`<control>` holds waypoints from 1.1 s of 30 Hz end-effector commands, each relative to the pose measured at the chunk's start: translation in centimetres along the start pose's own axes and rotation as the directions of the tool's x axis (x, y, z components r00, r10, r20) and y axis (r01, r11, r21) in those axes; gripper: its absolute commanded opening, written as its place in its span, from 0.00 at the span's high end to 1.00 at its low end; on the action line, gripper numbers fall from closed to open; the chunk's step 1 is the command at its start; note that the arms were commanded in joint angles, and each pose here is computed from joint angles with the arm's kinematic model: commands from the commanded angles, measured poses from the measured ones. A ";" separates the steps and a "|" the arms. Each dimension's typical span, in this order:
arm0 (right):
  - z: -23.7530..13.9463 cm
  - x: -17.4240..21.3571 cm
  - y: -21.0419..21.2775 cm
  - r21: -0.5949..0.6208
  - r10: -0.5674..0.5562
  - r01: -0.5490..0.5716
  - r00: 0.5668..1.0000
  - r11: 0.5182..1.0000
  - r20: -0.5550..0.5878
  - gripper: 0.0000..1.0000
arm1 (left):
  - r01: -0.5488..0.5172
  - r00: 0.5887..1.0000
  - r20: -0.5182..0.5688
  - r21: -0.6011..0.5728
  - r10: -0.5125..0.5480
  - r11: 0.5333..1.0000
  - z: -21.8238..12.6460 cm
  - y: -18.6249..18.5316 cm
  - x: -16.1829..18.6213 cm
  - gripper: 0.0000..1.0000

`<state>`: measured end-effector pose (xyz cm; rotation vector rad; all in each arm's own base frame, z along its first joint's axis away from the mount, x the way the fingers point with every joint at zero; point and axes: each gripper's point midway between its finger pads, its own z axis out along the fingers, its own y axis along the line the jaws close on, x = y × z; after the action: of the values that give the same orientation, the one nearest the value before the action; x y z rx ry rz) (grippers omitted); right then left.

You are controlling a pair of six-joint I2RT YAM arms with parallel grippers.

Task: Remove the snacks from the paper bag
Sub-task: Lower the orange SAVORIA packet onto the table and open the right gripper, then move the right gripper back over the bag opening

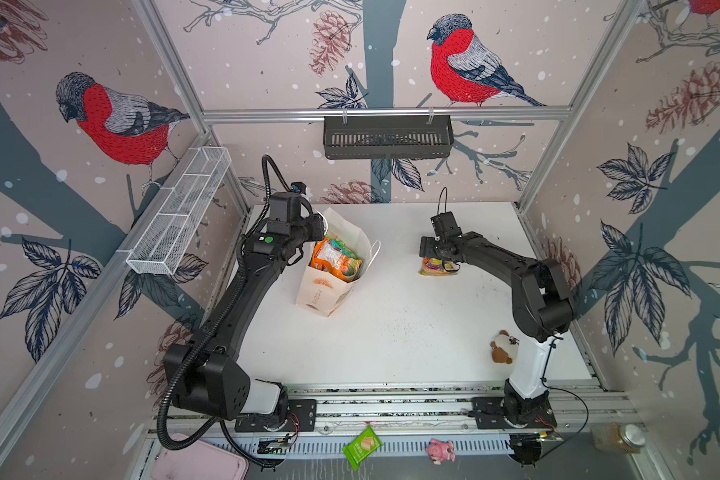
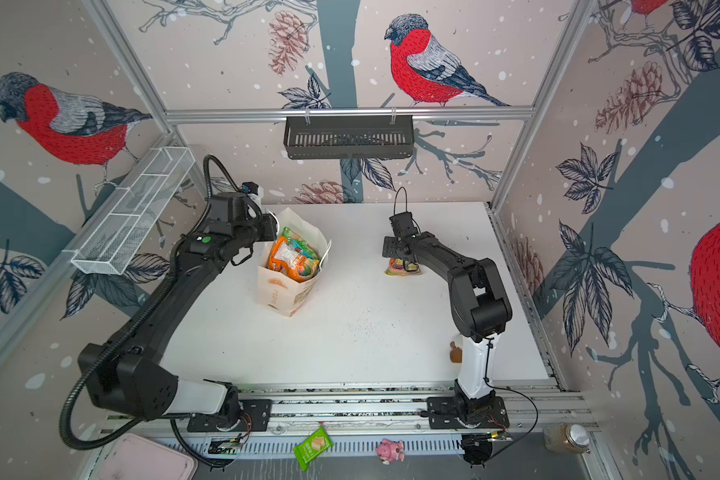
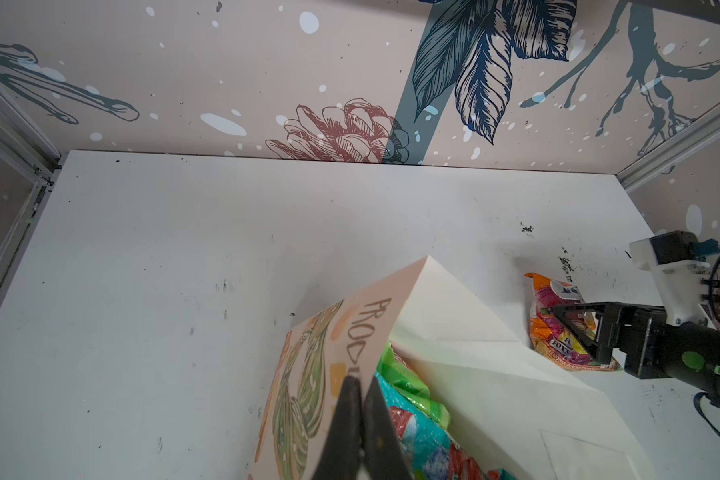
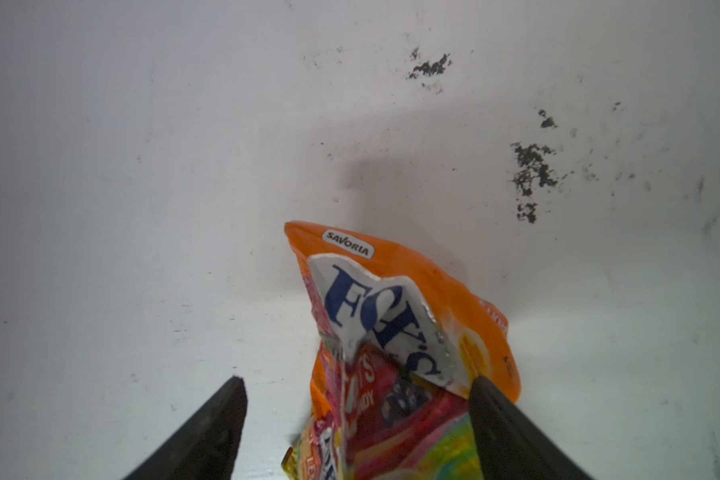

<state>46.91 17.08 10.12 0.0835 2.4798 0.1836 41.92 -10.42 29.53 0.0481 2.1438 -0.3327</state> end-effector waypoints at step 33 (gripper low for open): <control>-24.7 -6.8 20.6 -0.419 -0.300 0.534 0.809 0.734 0.506 0.00 | -0.010 0.996 0.084 0.041 0.006 0.999 -1.1 -0.7 -1.7 1.00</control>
<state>38.15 33.11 36.38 -0.5648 1.8952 0.5888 41.18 -10.61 29.96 0.0628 2.1298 -0.3590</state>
